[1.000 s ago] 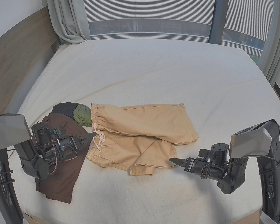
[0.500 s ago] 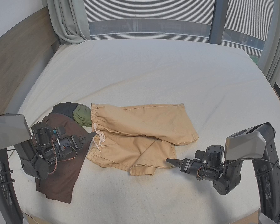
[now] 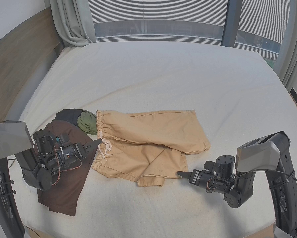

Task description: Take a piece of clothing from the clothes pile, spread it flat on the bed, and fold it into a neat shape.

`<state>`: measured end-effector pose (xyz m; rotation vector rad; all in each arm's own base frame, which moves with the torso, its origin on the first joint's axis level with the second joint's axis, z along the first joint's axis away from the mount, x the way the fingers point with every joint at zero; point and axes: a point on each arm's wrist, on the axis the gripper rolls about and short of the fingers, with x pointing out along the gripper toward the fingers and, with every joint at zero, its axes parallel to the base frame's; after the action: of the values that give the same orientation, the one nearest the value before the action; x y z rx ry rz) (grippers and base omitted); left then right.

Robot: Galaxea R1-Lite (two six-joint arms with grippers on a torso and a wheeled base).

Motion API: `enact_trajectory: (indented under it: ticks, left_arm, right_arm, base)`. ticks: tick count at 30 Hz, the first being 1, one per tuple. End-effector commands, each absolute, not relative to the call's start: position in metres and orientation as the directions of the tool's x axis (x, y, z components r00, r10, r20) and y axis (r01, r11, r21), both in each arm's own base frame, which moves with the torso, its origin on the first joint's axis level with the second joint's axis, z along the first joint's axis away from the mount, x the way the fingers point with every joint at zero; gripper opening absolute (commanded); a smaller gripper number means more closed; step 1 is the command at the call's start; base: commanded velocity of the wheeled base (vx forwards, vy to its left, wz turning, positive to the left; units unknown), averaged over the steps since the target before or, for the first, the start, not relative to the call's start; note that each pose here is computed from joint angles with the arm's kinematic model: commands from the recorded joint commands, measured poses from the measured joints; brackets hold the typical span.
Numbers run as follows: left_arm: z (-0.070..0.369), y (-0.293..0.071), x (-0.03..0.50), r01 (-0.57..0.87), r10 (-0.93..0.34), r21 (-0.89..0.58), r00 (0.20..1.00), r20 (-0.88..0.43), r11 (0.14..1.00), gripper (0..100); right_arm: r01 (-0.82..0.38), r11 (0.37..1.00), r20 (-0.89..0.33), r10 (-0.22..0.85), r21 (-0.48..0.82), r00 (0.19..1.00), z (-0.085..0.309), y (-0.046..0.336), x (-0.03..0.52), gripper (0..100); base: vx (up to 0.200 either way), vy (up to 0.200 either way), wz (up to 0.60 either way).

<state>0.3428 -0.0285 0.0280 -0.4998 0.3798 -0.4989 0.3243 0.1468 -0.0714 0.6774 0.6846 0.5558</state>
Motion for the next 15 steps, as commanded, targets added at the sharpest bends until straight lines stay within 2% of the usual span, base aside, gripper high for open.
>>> enact_trajectory:
  ticks: [1,11,15]
  left_arm:
    - [0.028,-0.029,0.343,0.357,-0.537,-0.538,0.813,-0.223,0.763,100]
    - [0.027,-0.031,0.343,0.362,-0.542,-0.538,0.810,-0.223,0.761,100]
    - [0.028,-0.031,0.343,0.363,-0.542,-0.537,0.811,-0.220,0.761,100]
  right_arm:
    - [-0.242,0.653,-0.380,0.658,0.717,0.650,-0.072,0.147,0.325,0]
    - [-0.233,0.657,-0.377,0.647,0.717,0.662,-0.071,0.142,0.327,0]
    - [-0.218,0.664,-0.362,0.619,0.715,0.696,-0.059,0.127,0.333,0]
  base:
    - [0.000,0.000,0.00]
    - [0.000,0.000,0.00]
    - [0.000,0.000,0.00]
